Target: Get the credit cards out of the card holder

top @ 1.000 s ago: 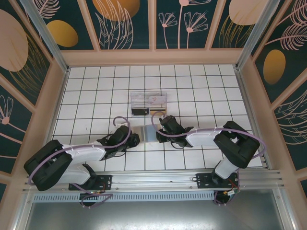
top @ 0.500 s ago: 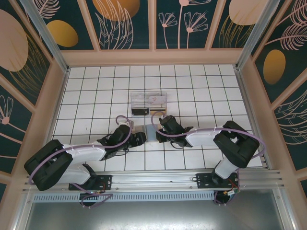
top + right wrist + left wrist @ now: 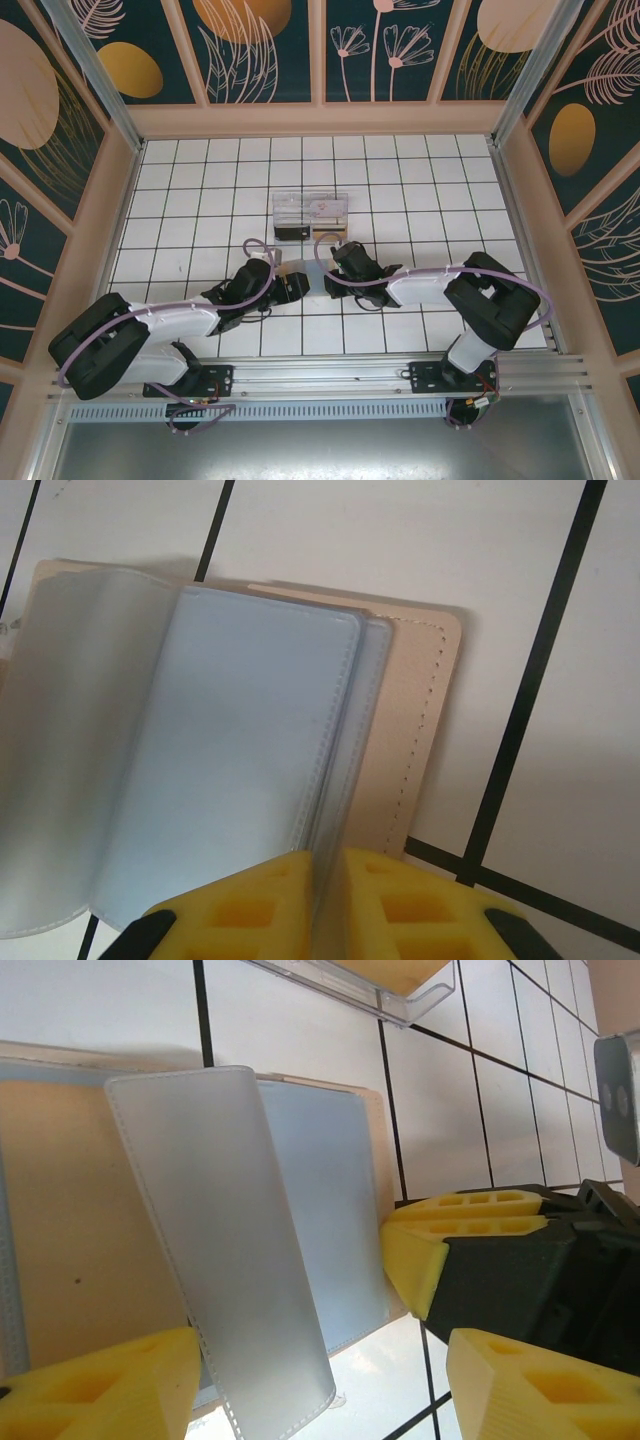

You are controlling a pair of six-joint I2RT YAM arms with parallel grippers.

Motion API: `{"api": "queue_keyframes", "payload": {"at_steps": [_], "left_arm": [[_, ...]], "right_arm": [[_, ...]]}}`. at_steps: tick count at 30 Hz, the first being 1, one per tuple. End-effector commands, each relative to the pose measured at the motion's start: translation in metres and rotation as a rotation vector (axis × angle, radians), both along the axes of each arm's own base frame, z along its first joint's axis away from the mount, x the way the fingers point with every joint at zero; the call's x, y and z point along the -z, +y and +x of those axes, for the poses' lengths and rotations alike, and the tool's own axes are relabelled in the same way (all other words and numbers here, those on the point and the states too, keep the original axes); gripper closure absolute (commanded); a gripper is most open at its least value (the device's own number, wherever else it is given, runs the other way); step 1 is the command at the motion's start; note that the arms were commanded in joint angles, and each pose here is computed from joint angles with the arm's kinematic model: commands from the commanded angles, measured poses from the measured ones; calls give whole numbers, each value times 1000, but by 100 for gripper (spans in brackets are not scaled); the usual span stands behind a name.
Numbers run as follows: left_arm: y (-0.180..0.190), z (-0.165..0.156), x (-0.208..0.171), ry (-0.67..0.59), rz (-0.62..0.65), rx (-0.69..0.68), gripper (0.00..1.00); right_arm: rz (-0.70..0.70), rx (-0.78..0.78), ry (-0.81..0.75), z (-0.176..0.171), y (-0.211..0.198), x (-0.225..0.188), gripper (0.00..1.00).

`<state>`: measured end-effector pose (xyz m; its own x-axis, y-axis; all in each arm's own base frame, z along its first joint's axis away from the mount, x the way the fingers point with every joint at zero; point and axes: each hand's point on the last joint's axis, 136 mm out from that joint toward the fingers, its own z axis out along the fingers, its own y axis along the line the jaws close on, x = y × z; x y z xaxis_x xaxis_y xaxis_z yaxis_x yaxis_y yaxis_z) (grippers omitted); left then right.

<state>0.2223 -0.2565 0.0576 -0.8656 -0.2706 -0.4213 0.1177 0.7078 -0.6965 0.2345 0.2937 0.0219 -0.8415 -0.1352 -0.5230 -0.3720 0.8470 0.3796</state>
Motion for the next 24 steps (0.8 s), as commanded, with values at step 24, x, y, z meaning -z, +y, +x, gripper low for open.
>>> {"api": "queue_keyframes", "payload": {"at_steps": [24], "left_arm": [[-16,18,-18,-75,84,8,43]], "right_arm": [[92,63,-83,9,-6,-41,81]]}}
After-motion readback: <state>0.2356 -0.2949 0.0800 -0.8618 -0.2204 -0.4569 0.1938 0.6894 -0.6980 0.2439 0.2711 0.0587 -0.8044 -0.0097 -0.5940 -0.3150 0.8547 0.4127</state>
